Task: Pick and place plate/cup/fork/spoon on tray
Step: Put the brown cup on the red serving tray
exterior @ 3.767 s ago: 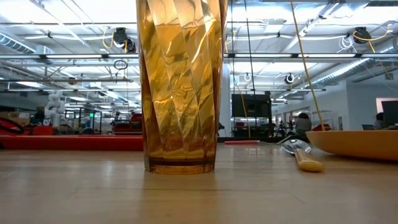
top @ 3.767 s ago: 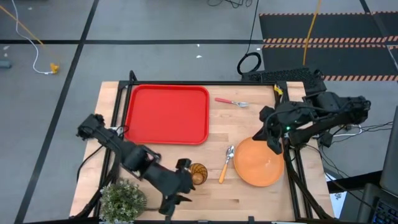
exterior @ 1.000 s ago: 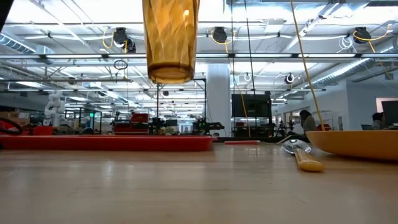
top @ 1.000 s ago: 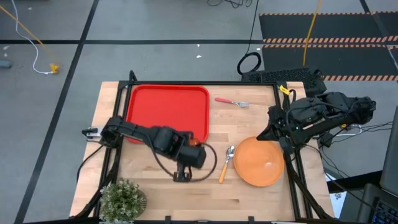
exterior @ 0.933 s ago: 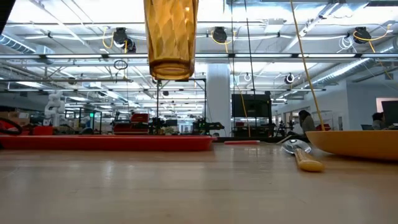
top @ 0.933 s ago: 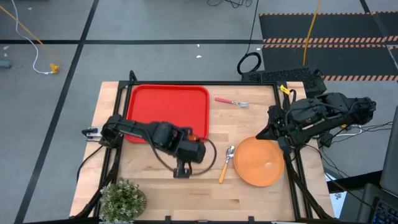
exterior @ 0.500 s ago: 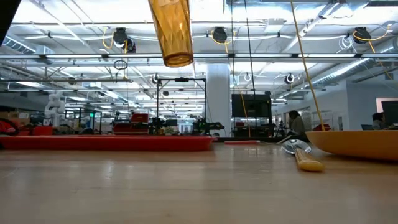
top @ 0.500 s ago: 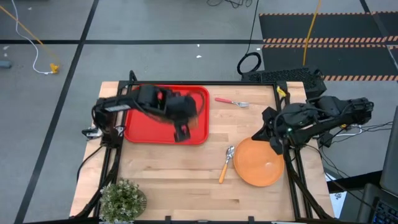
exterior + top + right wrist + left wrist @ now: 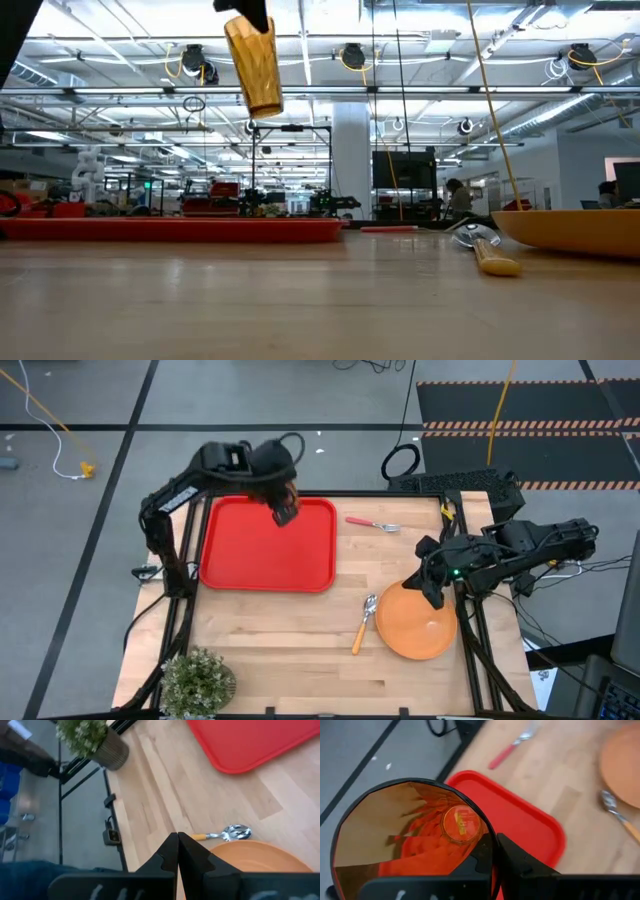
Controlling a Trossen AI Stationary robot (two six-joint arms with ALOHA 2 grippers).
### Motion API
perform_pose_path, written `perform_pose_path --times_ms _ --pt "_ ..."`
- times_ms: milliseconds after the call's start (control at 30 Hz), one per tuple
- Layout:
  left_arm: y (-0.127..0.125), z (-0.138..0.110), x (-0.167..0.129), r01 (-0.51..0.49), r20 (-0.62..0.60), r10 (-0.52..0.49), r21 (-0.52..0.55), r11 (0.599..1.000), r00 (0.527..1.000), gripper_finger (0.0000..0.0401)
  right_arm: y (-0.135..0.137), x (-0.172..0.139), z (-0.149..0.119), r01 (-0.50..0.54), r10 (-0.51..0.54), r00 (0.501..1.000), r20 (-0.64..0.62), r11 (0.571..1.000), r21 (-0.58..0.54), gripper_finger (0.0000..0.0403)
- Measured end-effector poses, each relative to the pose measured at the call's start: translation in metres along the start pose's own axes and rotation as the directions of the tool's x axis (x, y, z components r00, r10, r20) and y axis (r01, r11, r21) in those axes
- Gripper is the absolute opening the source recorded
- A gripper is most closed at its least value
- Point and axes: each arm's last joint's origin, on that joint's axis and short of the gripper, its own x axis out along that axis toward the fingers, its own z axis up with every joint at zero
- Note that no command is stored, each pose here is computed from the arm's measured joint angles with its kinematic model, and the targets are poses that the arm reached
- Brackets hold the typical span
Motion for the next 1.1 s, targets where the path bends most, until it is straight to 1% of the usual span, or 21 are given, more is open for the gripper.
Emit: perform_pose_path --times_ms 133,267,433,533,667,767,900,1000,1100 --pt "0.033 0.004 0.005 -0.059 -0.010 0.058 -0.089 0.994 0.998 0.0007 0.000 0.000 0.001 0.013 -0.014 0.999 0.032 0.999 0.035 0.0000" --pt "0.062 0.004 0.008 -0.093 -0.024 0.090 -0.205 0.974 0.996 0.0007 0.001 0.000 0.003 0.014 -0.019 0.998 0.068 0.998 0.064 0.0000" --pt "0.088 0.001 0.004 -0.130 -0.025 0.128 -0.254 0.958 0.992 0.0007 0.001 0.000 0.006 0.041 -0.054 0.990 0.130 0.994 0.100 0.0000" --pt "0.103 -0.004 0.013 -0.167 -0.076 0.151 -0.302 0.938 0.986 0.0007 0.000 0.000 0.007 0.061 -0.081 0.983 0.164 0.990 0.123 0.0000" --pt "0.116 -0.024 0.035 -0.219 -0.209 0.154 -0.338 0.915 0.966 0.0007 0.001 0.000 0.010 0.079 -0.106 0.970 0.220 0.988 0.130 0.0000" --pt "0.116 -0.047 0.045 -0.245 -0.307 0.135 -0.358 0.901 0.942 0.0007 0.001 0.000 0.012 0.089 -0.119 0.962 0.248 0.988 0.129 0.0000" --pt "0.116 -0.078 0.056 -0.295 -0.407 0.134 -0.362 0.884 0.903 0.0007 0.001 0.000 0.013 0.104 -0.135 0.953 0.271 0.987 0.127 0.0000" --pt "0.116 -0.095 0.063 -0.312 -0.425 0.138 -0.375 0.873 0.895 0.0007 -0.001 0.000 0.014 0.122 -0.143 0.951 0.276 0.988 0.090 0.0000" --pt "0.117 -0.107 0.072 -0.345 -0.418 0.167 -0.399 0.849 0.893 0.0007 -0.003 -0.001 0.017 0.149 -0.155 0.947 0.282 0.988 0.041 0.0000"
